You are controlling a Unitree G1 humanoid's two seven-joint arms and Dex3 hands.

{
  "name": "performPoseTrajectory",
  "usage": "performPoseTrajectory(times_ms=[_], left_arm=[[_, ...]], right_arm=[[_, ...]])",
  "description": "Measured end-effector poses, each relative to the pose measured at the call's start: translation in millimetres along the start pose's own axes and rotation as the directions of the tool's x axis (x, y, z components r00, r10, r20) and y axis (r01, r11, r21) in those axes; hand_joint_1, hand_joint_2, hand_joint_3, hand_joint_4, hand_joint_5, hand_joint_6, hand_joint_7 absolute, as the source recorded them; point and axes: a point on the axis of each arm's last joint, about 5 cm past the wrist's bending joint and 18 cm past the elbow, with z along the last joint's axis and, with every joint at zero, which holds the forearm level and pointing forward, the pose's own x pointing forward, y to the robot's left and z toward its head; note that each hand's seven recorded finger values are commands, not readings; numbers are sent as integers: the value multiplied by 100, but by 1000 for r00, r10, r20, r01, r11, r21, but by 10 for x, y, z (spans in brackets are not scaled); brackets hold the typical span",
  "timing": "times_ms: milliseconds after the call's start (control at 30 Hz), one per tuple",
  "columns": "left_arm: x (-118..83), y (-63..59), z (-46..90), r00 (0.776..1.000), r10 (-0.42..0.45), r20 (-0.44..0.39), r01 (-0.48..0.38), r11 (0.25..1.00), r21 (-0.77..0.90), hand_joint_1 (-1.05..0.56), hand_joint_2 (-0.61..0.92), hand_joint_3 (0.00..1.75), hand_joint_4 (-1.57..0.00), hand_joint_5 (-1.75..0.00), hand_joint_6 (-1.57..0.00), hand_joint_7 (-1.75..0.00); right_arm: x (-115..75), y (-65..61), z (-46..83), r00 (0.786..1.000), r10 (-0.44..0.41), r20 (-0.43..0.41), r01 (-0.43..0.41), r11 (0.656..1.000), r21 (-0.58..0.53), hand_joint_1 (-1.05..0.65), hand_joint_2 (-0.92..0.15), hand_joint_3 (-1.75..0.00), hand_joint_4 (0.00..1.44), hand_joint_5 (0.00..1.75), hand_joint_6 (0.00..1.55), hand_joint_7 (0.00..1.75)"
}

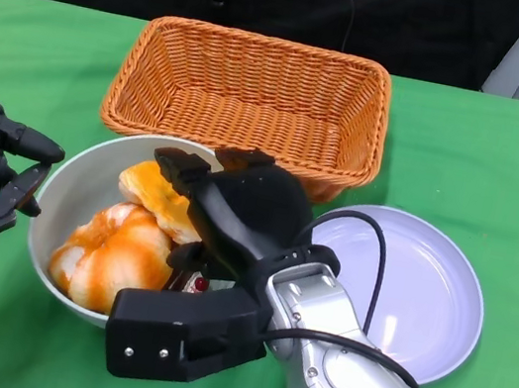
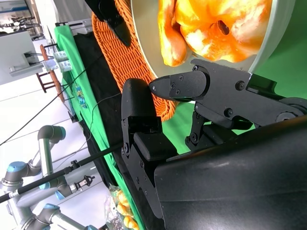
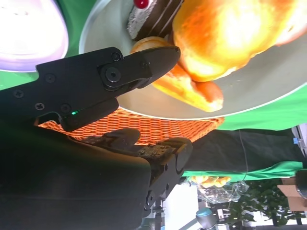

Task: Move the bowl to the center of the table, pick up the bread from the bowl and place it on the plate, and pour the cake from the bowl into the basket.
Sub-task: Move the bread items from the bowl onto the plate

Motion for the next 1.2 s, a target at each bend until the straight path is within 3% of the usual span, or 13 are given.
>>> performPoseTrajectory(times_ms=[300,733,1000,1100,1200], left_arm=[[11,0,32,1000,3,17,-3,1000,-13,-23,86,39,-82,-149,-85,-106],[-4,-14,45,1000,2,21,-2,1000,-14,-24,87,39,-82,-151,-86,-104],[-3,-16,47,1000,2,22,-2,1000,-14,-23,87,41,-82,-151,-86,-105],[-3,-17,47,1000,1,22,-1,1000,-10,-22,86,41,-82,-152,-85,-107],[-3,-17,46,1000,0,22,0,1000,-9,-22,86,43,-82,-153,-85,-108]], right_arm=[[87,127,62,995,102,-18,-102,995,11,-87,-92,-7,19,1,18,1],[192,343,-31,996,87,-10,-87,992,-86,-75,-92,-1,33,7,30,2],[220,358,-70,996,88,1,-88,990,-109,-74,-92,-1,36,8,31,1],[224,371,-81,996,90,7,-88,989,-119,-61,-92,-2,56,14,45,5],[230,371,-81,996,83,21,-80,990,-120,-52,-91,-1,65,15,54,5]])
